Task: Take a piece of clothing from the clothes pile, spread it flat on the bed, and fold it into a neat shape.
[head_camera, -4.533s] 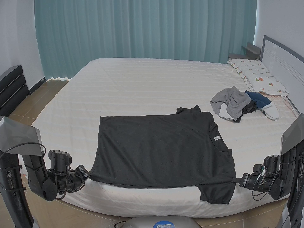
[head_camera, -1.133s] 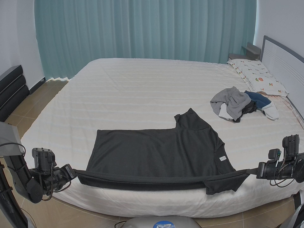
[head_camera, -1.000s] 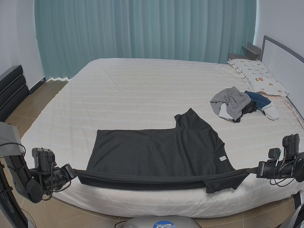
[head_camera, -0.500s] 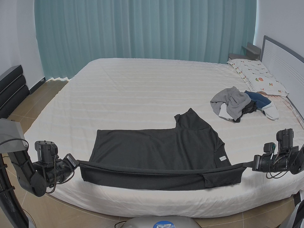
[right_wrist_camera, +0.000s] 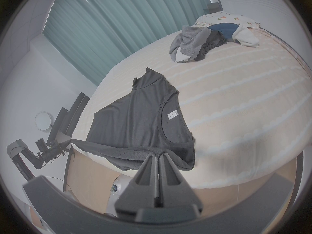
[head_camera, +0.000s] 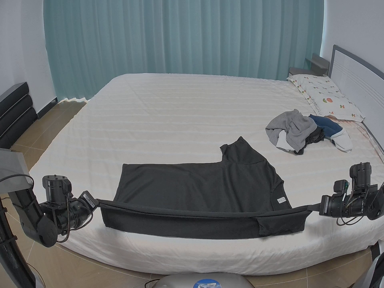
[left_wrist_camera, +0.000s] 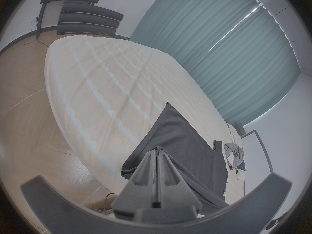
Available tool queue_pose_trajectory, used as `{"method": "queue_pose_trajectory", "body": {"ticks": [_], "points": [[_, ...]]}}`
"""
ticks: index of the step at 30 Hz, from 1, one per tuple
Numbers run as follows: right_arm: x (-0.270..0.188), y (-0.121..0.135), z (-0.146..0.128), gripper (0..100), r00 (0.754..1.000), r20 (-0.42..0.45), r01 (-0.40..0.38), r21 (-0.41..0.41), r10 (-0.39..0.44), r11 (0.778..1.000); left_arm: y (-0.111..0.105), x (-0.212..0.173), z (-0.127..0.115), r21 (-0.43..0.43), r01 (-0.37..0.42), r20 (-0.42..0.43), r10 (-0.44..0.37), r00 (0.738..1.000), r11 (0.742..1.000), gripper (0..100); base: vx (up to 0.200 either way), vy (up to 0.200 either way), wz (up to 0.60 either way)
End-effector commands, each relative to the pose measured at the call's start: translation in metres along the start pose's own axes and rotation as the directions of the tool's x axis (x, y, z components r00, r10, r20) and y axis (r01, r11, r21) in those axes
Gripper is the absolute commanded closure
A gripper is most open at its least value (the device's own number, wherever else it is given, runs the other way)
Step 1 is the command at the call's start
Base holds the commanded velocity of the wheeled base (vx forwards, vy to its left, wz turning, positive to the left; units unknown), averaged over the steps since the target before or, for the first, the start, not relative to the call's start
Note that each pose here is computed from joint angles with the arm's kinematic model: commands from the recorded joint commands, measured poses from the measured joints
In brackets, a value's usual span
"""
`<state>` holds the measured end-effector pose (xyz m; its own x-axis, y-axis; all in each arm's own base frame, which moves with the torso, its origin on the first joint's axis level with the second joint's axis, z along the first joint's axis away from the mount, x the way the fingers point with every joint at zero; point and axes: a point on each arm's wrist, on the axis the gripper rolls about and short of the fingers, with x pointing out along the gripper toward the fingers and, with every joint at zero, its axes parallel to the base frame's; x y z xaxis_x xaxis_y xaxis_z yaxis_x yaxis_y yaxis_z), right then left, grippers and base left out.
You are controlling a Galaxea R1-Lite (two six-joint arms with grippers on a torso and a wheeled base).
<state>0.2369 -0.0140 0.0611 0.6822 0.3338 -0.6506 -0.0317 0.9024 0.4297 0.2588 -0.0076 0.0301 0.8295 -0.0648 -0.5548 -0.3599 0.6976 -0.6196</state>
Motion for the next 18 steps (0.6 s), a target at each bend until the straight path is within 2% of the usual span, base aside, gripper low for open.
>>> {"method": "queue_pose_trajectory", "body": {"ticks": [1, 4, 9, 14, 18], "points": [[-0.004, 0.003, 0.0, 100, 1.0, 0.014, -0.005, -0.011, 0.006, 1.0, -0.002, -0.004, 0.001, 0.004, 0.011, 0.005, -0.011, 1.0, 1.0, 100, 0.0, 0.0, 0.0], [0.001, 0.001, 0.0, 100, 1.0, -0.001, -0.003, -0.008, 0.003, 1.0, 0.003, 0.005, -0.004, -0.003, -0.006, -0.03, 0.006, 1.0, 1.0, 100, 0.0, 0.0, 0.0], [0.012, -0.002, 0.008, 100, 1.0, -0.002, -0.002, -0.005, 0.002, 1.0, 0.006, 0.021, -0.006, -0.019, -0.021, -0.037, 0.02, 0.999, 1.0, 100, 0.0, 0.0, 0.0], [0.03, -0.008, 0.019, 100, 1.0, -0.005, 0.0, -0.004, 0.0, 1.0, -0.002, 0.041, 0.004, -0.143, 0.011, 0.001, -0.011, 1.0, 0.99, 100, 0.0, 0.0, 0.0], [0.044, -0.011, 0.024, 100, 1.0, -0.014, 0.0, -0.002, 0.0, 1.0, 0.0, 0.053, 0.001, -0.154, 0.002, -0.012, -0.004, 1.0, 0.988, 100, 0.0, 0.0, 0.0]]}}
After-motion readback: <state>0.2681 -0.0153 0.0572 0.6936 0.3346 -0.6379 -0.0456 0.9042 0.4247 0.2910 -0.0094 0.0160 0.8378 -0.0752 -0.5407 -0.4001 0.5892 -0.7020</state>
